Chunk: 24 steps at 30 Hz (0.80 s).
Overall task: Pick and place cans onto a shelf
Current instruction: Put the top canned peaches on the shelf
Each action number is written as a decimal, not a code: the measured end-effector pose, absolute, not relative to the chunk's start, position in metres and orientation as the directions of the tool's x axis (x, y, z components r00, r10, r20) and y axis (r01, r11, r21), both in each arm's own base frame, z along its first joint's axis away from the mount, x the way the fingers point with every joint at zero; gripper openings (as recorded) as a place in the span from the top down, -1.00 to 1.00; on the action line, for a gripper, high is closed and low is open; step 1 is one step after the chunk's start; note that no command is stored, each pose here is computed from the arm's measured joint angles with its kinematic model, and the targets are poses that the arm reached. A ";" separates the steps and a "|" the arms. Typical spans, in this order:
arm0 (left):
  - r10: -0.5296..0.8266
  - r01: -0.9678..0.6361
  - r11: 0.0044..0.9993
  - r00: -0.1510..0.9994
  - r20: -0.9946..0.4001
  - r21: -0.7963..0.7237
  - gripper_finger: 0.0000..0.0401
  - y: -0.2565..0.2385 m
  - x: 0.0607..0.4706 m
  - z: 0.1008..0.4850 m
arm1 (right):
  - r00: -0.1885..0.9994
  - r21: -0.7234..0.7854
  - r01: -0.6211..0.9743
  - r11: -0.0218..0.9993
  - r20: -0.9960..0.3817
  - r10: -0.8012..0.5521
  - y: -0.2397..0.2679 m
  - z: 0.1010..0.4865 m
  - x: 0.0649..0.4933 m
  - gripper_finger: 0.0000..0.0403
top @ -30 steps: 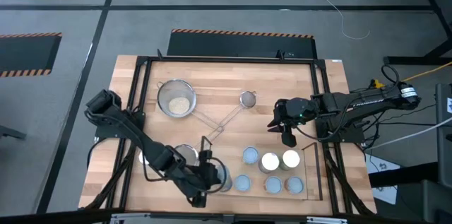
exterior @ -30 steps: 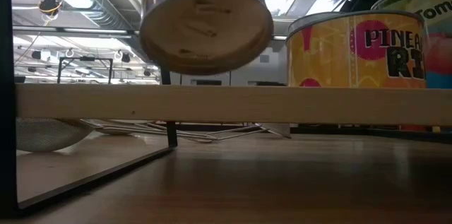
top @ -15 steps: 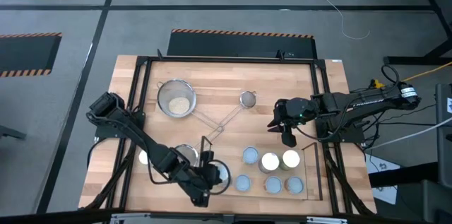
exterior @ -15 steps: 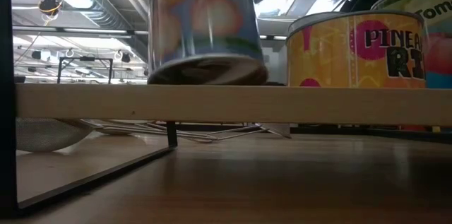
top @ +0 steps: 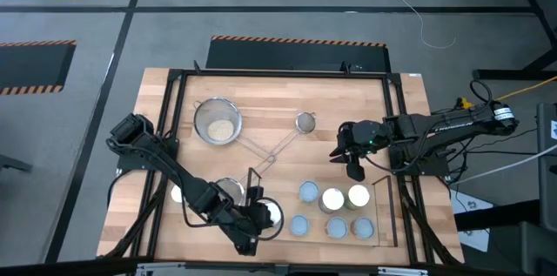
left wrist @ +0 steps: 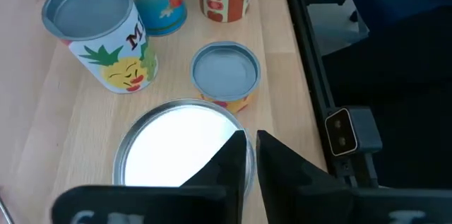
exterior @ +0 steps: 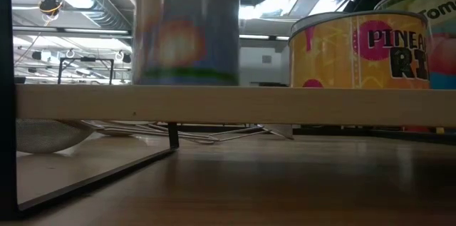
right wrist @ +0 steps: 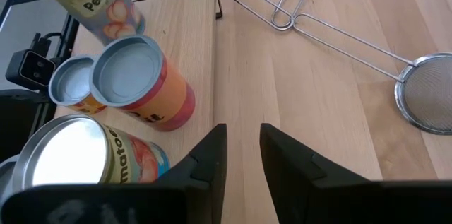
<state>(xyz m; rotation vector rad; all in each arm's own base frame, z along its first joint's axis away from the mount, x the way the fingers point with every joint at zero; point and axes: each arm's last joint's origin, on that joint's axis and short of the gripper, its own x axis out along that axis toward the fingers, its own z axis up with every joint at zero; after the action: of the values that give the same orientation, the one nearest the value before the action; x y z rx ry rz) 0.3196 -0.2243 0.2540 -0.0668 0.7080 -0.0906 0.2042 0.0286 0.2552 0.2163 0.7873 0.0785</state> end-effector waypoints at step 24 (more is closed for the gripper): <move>-0.118 0.059 0.992 0.776 -0.619 -0.114 0.58 -0.225 0.322 0.257 | 0.704 0.222 0.011 0.975 -0.694 0.150 0.029 0.255 0.204 0.55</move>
<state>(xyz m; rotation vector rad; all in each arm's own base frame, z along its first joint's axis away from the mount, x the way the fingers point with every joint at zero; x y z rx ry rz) 0.3220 -0.2250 0.2569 -0.0902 0.6752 -0.0959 0.2042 0.0286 0.2551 0.2160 0.7876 0.0784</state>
